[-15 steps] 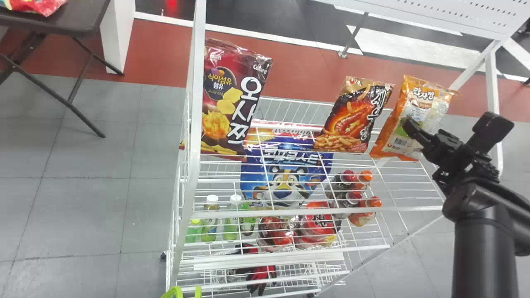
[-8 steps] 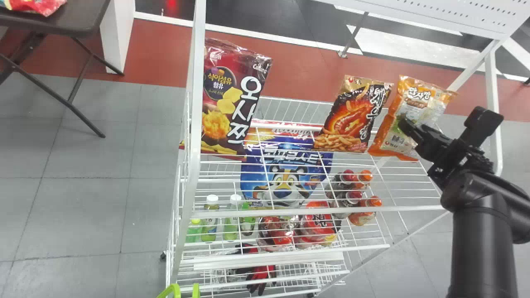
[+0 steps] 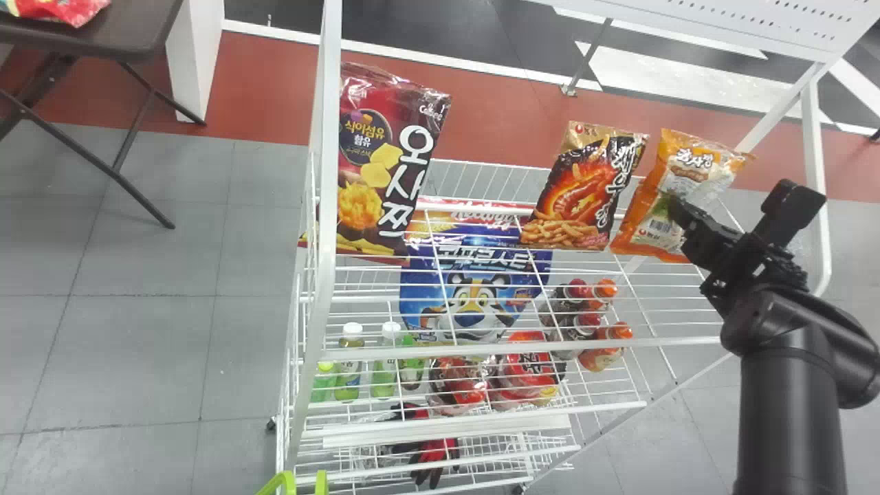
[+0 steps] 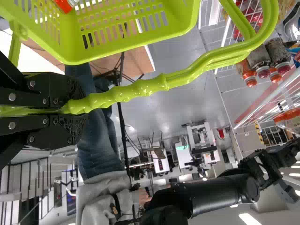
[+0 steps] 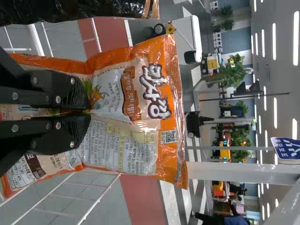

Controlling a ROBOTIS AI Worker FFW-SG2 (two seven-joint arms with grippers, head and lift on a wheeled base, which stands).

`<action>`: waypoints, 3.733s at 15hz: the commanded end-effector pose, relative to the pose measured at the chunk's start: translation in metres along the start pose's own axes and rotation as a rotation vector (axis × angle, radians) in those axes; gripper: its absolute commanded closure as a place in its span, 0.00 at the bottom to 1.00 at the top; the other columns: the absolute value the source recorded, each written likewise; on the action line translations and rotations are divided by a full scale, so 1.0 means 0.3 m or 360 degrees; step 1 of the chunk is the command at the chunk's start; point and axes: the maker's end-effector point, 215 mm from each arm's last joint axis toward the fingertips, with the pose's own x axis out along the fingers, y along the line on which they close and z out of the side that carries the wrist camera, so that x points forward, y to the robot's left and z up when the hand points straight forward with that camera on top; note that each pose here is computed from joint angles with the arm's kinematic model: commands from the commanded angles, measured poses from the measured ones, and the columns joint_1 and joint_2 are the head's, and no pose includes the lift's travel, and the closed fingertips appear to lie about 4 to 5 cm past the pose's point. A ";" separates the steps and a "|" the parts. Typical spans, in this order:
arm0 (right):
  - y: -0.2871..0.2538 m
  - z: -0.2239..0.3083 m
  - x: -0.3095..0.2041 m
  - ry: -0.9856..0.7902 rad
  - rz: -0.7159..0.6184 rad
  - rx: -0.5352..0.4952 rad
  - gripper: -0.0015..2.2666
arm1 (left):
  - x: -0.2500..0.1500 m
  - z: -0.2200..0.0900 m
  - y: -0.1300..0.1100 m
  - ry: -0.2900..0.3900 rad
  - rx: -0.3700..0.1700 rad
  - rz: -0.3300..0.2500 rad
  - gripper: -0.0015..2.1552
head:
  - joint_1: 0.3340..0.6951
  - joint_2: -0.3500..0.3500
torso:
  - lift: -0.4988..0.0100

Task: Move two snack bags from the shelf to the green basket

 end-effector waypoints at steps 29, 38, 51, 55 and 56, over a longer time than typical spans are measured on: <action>0.831 -0.531 -1.338 0.1237 0.0953 0.0255 0.99 | 0.001 0.001 -0.055 -0.0043 0.0026 -0.0096 0.95 | 1.00 0.00 | 0.95; 1.090 -0.909 -1.604 0.1746 0.1182 0.0209 0.99 | 0.036 0.028 -0.078 -0.0007 0.0116 -0.0075 0.95 | 1.00 0.00 | 0.95; 0.974 -1.063 -1.538 0.1859 0.0956 0.0005 0.01 | 0.021 0.022 -0.079 0.0001 0.0116 -0.0081 0.95 | 1.00 0.00 | 0.95; 0.968 -0.871 -1.462 0.1634 0.1003 0.0063 0.04 | 0.020 0.017 -0.080 -0.0003 0.0112 -0.0088 0.95 | 1.00 0.00 | 0.95; 0.964 -0.850 -1.465 0.1609 0.0995 0.0097 0.04 | 0.020 0.017 -0.080 -0.0003 0.0112 -0.0088 0.95 | 1.00 0.00 | 0.95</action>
